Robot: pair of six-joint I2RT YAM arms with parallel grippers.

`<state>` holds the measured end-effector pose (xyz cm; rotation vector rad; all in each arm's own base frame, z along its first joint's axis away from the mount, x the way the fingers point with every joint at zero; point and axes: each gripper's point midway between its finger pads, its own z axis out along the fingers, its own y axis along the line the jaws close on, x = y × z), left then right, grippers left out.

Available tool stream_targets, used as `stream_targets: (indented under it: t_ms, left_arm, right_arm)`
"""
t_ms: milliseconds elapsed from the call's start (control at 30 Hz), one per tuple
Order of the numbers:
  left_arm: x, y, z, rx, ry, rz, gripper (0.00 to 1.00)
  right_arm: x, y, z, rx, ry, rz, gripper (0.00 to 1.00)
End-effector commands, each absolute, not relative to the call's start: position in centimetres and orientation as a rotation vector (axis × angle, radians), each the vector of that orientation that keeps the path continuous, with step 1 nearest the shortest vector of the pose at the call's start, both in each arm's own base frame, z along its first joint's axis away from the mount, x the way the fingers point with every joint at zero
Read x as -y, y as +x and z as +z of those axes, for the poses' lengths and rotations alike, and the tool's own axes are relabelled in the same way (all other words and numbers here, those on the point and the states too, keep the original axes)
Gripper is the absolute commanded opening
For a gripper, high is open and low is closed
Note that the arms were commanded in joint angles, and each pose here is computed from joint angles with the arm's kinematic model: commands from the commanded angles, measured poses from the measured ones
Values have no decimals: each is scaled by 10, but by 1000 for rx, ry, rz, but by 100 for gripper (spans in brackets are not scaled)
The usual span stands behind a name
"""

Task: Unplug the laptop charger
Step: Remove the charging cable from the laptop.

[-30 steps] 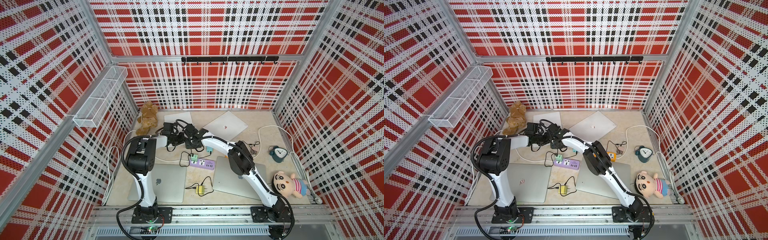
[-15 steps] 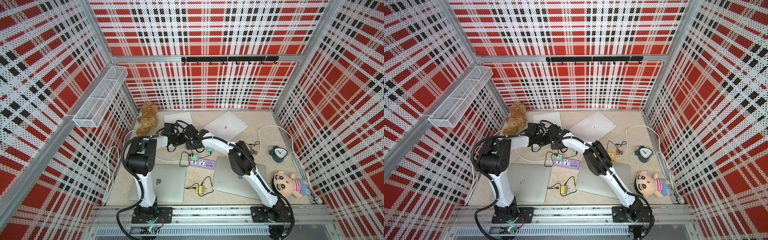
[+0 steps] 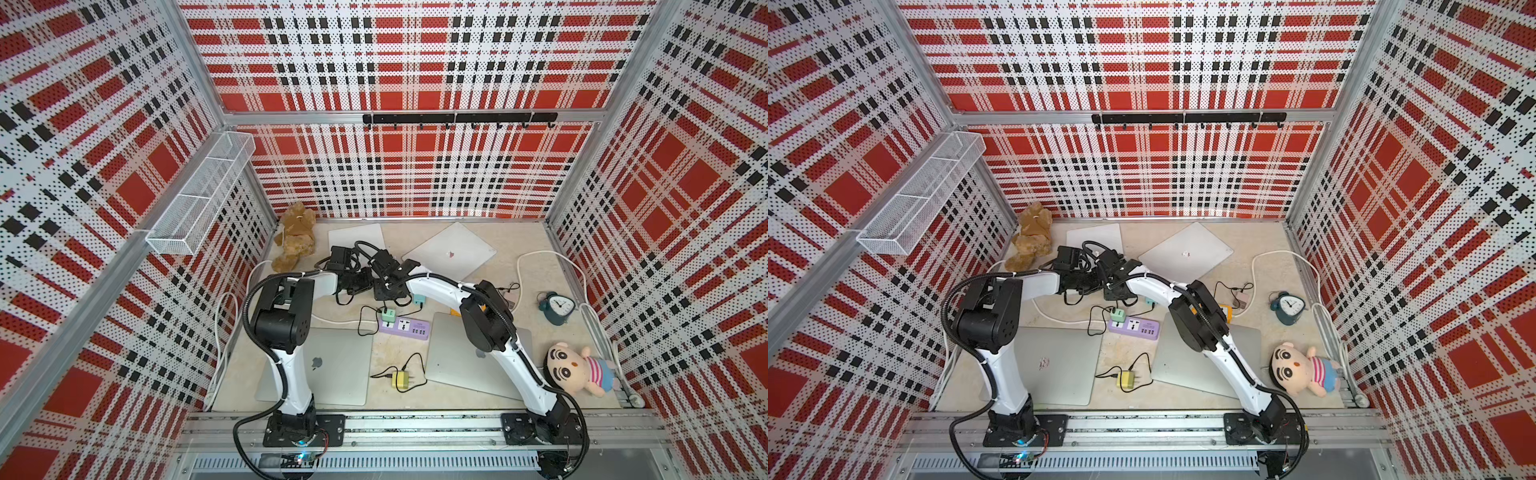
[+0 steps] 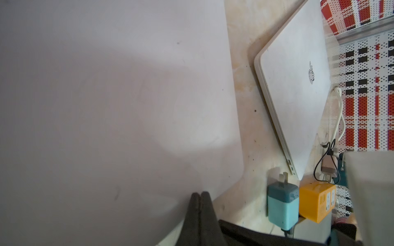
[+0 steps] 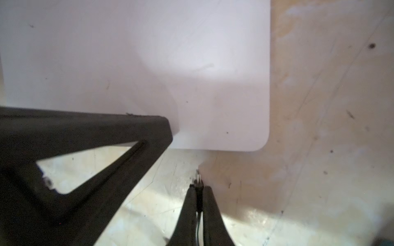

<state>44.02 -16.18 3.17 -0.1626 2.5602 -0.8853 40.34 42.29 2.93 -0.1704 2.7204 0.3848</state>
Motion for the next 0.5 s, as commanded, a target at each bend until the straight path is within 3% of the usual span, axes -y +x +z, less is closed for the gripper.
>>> stream_targets:
  t_ms: [0,100,167,467]
  left_arm:
    - [152,408,2,-2733,-232,-772,0]
    - [151,409,10,-2721,-228,-754,1]
    - [148,411,16,-2712,-230,-735,7]
    - [137,408,45,-2661,-246,-674,17]
  right_arm:
    - [-410,400,39,-2730,-169,337,14]
    - [-408,400,49,-2711,-166,347,21]
    - [-407,400,57,-2693,-164,356,25]
    - [-395,398,88,-2627,-138,403,34]
